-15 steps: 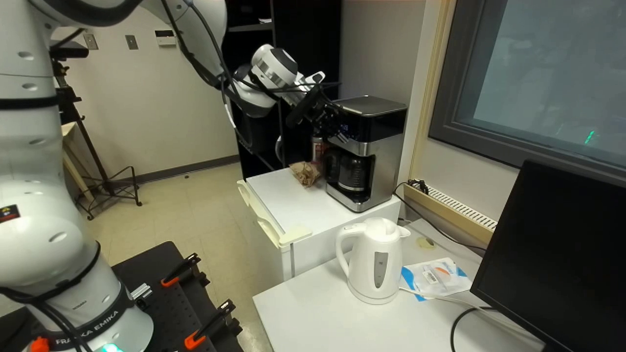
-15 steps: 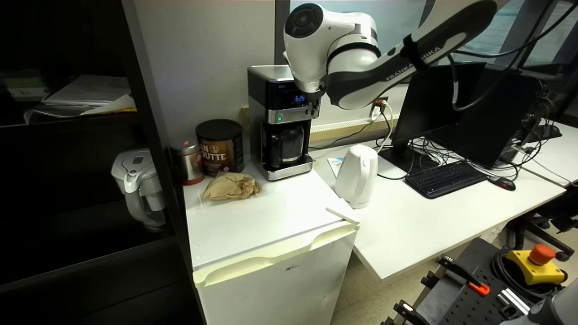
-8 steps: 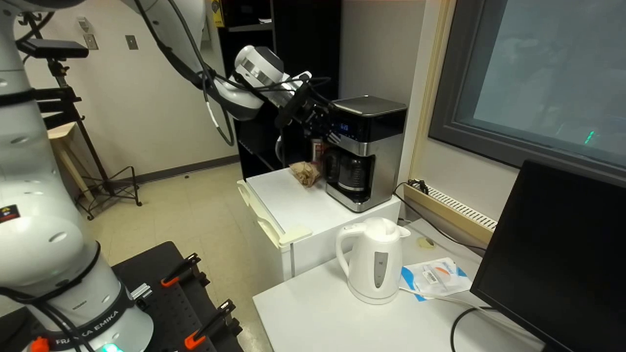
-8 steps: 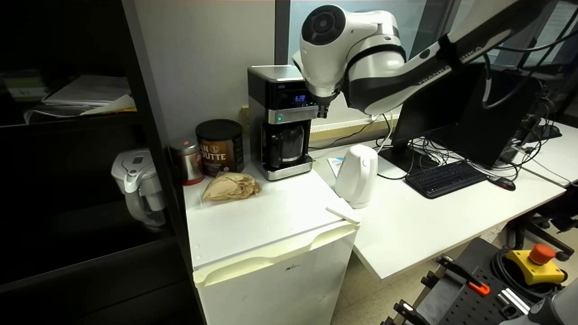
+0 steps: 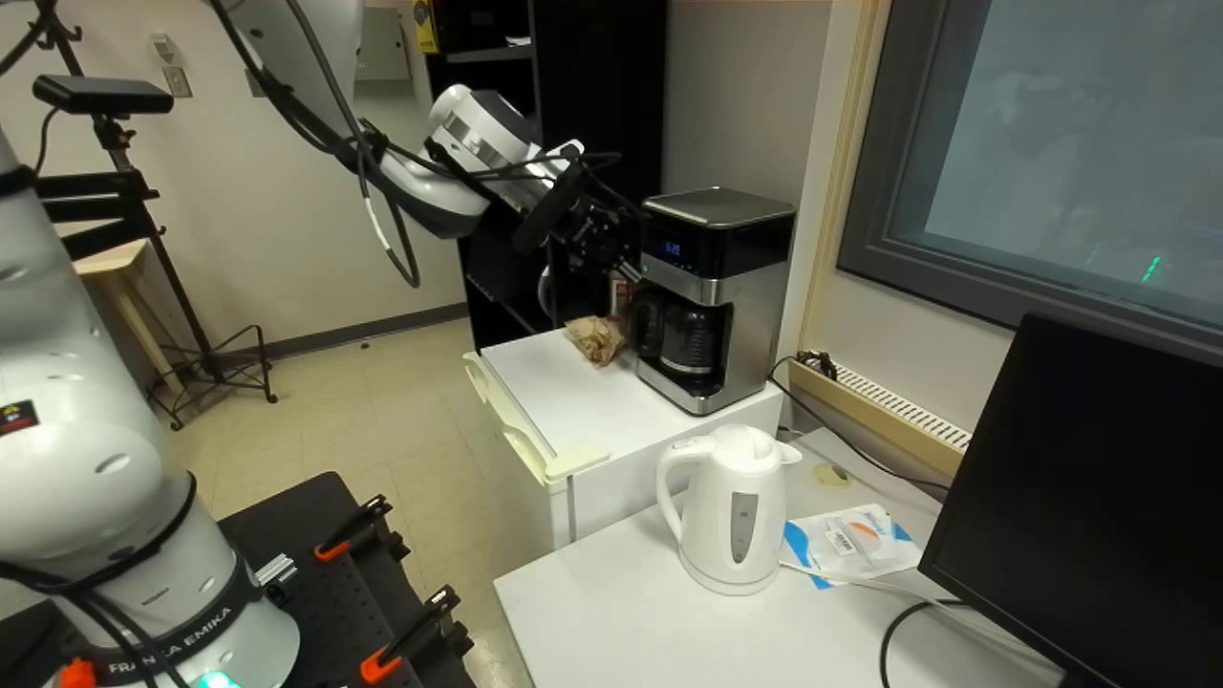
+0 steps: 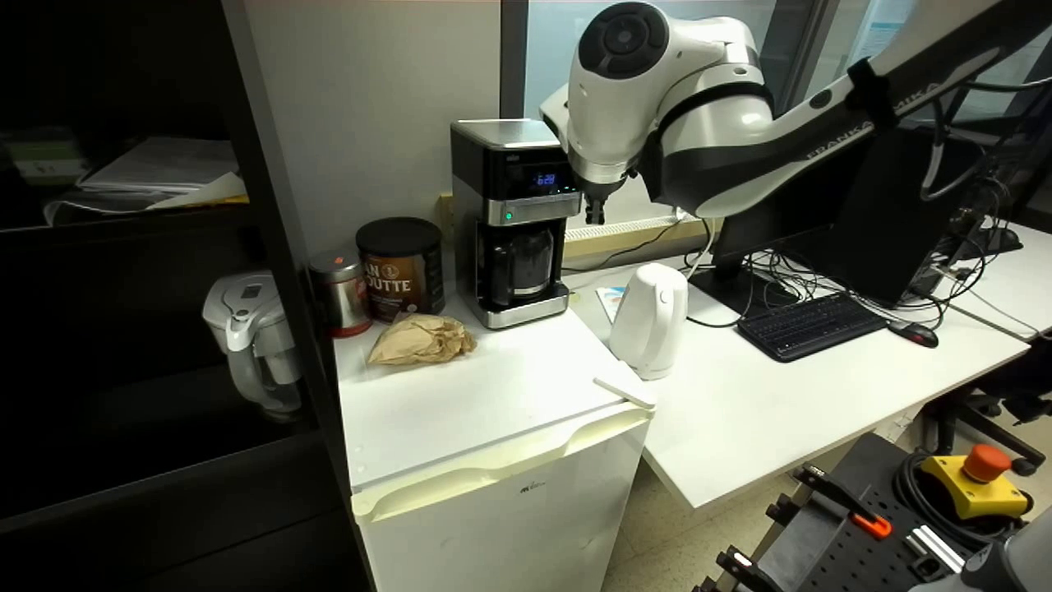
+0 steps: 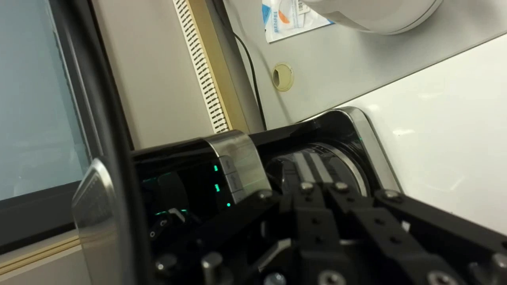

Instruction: Press a button on the coffee making machine

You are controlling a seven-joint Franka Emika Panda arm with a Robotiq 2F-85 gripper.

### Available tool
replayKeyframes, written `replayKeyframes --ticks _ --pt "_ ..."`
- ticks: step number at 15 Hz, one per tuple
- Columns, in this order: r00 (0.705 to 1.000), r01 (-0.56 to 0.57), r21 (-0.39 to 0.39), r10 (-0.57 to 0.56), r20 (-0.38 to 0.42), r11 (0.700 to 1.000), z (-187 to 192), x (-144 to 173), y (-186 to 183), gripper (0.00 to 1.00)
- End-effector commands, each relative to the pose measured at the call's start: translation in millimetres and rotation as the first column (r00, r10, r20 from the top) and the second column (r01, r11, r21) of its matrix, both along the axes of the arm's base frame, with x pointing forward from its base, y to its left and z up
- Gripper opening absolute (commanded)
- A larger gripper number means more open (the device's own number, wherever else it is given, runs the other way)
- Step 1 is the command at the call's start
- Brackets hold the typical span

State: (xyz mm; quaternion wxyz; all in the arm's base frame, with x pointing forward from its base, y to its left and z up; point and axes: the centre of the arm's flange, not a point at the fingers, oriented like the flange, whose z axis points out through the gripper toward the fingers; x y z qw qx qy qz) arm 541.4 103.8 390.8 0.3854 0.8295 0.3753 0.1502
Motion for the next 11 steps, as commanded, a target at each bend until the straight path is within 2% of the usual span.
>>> replayKeyframes --ticks 1,4,6,8,11 --pt "0.993 -0.018 0.071 0.026 -0.119 0.997 11 -13 0 0.0" --pt "0.959 0.023 0.159 0.023 -0.281 0.987 14 -16 -3 0.0" --pt "0.925 0.072 0.204 0.011 -0.379 0.976 12 -15 -4 0.0" --pt "0.874 0.134 0.232 -0.005 -0.485 0.964 11 -15 -7 0.0" --pt "0.775 0.223 0.257 -0.011 -0.632 0.94 13 -15 -11 0.0"
